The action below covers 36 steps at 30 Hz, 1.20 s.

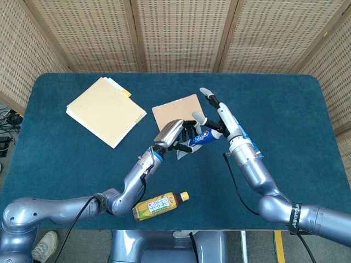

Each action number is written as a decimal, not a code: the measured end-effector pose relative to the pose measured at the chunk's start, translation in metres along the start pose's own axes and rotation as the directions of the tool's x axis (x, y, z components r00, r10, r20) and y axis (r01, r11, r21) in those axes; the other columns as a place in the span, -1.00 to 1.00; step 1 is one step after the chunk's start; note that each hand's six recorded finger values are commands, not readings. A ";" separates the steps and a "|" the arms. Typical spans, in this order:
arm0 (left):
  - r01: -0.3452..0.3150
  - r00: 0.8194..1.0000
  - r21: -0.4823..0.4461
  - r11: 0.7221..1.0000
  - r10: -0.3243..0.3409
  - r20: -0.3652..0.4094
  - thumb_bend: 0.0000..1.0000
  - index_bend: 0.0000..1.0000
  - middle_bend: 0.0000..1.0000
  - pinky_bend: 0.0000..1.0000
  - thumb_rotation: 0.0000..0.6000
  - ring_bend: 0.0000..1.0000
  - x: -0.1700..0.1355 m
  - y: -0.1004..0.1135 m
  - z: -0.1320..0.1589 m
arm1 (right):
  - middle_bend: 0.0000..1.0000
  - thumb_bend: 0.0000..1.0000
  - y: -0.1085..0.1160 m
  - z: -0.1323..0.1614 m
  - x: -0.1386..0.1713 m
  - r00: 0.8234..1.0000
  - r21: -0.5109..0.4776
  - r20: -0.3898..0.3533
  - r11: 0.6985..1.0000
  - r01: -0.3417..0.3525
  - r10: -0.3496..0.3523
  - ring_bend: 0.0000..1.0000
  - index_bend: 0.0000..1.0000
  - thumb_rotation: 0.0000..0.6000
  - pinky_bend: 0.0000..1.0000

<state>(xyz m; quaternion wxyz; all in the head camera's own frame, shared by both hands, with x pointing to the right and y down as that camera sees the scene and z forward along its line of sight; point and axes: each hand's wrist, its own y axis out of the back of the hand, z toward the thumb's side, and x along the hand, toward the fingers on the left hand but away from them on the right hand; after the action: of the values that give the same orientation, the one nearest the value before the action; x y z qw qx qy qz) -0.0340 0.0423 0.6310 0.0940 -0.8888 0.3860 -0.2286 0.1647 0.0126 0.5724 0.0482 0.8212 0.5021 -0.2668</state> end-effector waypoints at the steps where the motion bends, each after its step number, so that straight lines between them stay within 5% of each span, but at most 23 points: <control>1: -0.002 1.000 0.005 1.000 0.002 -0.001 0.25 0.48 0.12 0.23 1.00 0.10 0.000 0.001 -0.001 | -1.00 -1.00 0.001 0.001 0.000 1.000 0.004 -0.003 1.000 0.004 -0.004 -1.00 -1.00 -0.67 -1.00; 11: -0.018 0.999 0.107 0.994 0.023 -0.046 0.25 0.48 0.12 0.23 1.00 0.10 -0.012 0.025 -0.029 | -1.00 -1.00 0.044 0.009 0.003 0.996 0.086 -0.030 0.992 0.092 -0.090 -1.00 -1.00 -0.68 -1.00; 17: 0.020 0.998 0.333 0.943 0.003 -0.070 0.25 0.48 0.12 0.23 1.00 0.10 -0.031 0.047 -0.056 | -1.00 -1.00 0.086 -0.003 0.016 0.989 0.285 -0.007 0.948 0.143 -0.148 -1.00 -1.00 -0.72 -1.00; 19: 0.042 0.996 0.432 0.901 -0.006 -0.084 0.25 0.48 0.12 0.23 1.00 0.10 -0.042 0.055 -0.069 | -1.00 -1.00 0.100 -0.013 0.024 0.986 0.377 0.007 0.914 0.151 -0.166 -1.00 -1.00 -0.44 -1.00; 21: 0.060 0.995 0.500 0.864 -0.012 -0.098 0.25 0.48 0.12 0.23 1.00 0.10 -0.053 0.059 -0.080 | -1.00 -1.00 0.110 -0.023 0.033 0.983 0.460 0.011 0.874 0.155 -0.181 -1.00 -1.00 0.19 -1.00; 24: 0.091 0.991 0.588 0.804 -0.016 -0.131 0.25 0.47 0.12 0.23 1.00 0.10 -0.073 0.063 -0.102 | -1.00 -1.00 0.126 -0.039 0.046 0.979 0.599 0.009 0.784 0.159 -0.205 -1.00 -1.00 0.81 -1.00; 26: 0.100 0.988 0.620 0.778 -0.006 -0.152 0.23 0.45 0.12 0.22 1.00 0.10 -0.085 0.068 -0.116 | -1.00 -1.00 0.136 -0.049 0.056 0.976 0.689 -0.001 0.707 0.160 -0.220 -1.00 -1.00 0.99 -1.00; 30: 0.116 0.984 0.642 0.758 -0.001 -0.177 0.11 0.20 -0.10 0.06 1.00 -0.03 -0.100 0.071 -0.133 | -1.00 -1.00 0.158 -0.077 0.087 0.967 0.832 -0.022 0.531 0.159 -0.256 -1.00 -1.00 1.00 -1.00; 33: 0.145 0.978 0.623 0.769 -0.015 -0.210 -0.38 -0.18 -0.45 -0.19 1.00 -0.42 -0.108 0.071 -0.143 | -1.00 -1.00 0.169 -0.096 0.110 0.960 0.874 -0.023 0.461 0.155 -0.278 -1.00 -1.00 1.00 -1.00; 36: 0.170 0.970 0.604 0.779 -0.023 -0.243 -0.87 -0.71 -0.89 -0.50 1.00 -0.83 -0.118 0.070 -0.151 | -1.00 -1.00 0.174 -0.108 0.126 0.958 0.893 -0.028 0.423 0.152 -0.286 -1.00 -1.00 1.00 -1.00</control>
<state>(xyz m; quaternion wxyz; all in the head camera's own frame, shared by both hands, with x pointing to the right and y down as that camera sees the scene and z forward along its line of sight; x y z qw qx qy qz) -0.2225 0.0818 0.7000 0.3250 -0.7958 0.2512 -0.4450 0.3991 0.0655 0.5707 -0.3897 0.6334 0.3873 -0.5449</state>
